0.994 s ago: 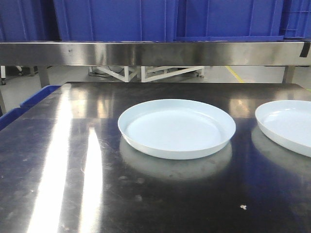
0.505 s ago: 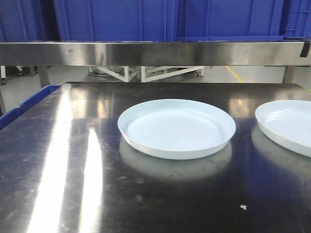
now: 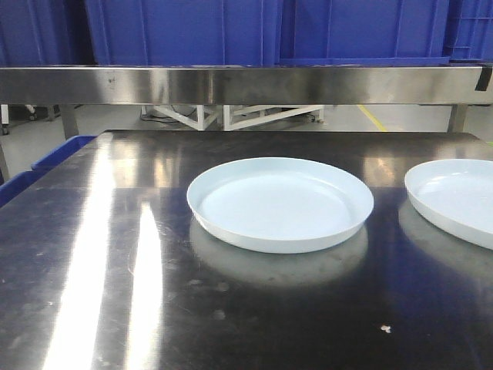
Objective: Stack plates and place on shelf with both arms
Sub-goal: 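Lower the right gripper onto the rim of the plate nearest it, then grip the plate rim with the right gripper and lift it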
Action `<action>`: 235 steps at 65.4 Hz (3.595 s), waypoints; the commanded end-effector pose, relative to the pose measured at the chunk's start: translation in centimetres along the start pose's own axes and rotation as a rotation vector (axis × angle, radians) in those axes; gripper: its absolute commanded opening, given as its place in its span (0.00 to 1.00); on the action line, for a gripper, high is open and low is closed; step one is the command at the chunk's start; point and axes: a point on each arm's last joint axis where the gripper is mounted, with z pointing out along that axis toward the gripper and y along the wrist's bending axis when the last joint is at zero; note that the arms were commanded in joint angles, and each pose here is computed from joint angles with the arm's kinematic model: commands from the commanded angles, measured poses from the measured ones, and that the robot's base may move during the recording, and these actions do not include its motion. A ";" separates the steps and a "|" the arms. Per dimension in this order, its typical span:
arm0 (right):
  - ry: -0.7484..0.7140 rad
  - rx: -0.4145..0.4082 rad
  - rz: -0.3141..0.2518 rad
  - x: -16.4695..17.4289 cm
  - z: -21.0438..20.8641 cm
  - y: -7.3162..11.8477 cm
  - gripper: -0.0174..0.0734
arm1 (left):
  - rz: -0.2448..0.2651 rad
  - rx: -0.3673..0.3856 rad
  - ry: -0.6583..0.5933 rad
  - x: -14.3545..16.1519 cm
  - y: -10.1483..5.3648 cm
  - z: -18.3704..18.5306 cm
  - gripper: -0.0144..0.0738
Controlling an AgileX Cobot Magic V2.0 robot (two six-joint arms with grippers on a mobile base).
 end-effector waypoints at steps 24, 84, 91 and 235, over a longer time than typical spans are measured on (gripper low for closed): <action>0.003 0.004 -0.013 -0.8 -0.2 0.1 0.67 | -0.003 -0.004 -0.112 -1.7 0.0 -0.3 0.26; 0.115 0.204 0.125 -3.1 8.0 -5.7 0.67 | -0.003 -0.004 -0.112 -1.7 0.0 -0.3 0.26; 0.133 0.208 0.128 -3.1 9.0 -6.0 0.67 | -0.003 -0.004 -0.112 -1.7 0.0 -0.3 0.26; 0.076 0.210 0.139 -7.9 9.0 -6.4 0.21 | -0.003 -0.004 -0.112 -1.7 0.0 -0.3 0.26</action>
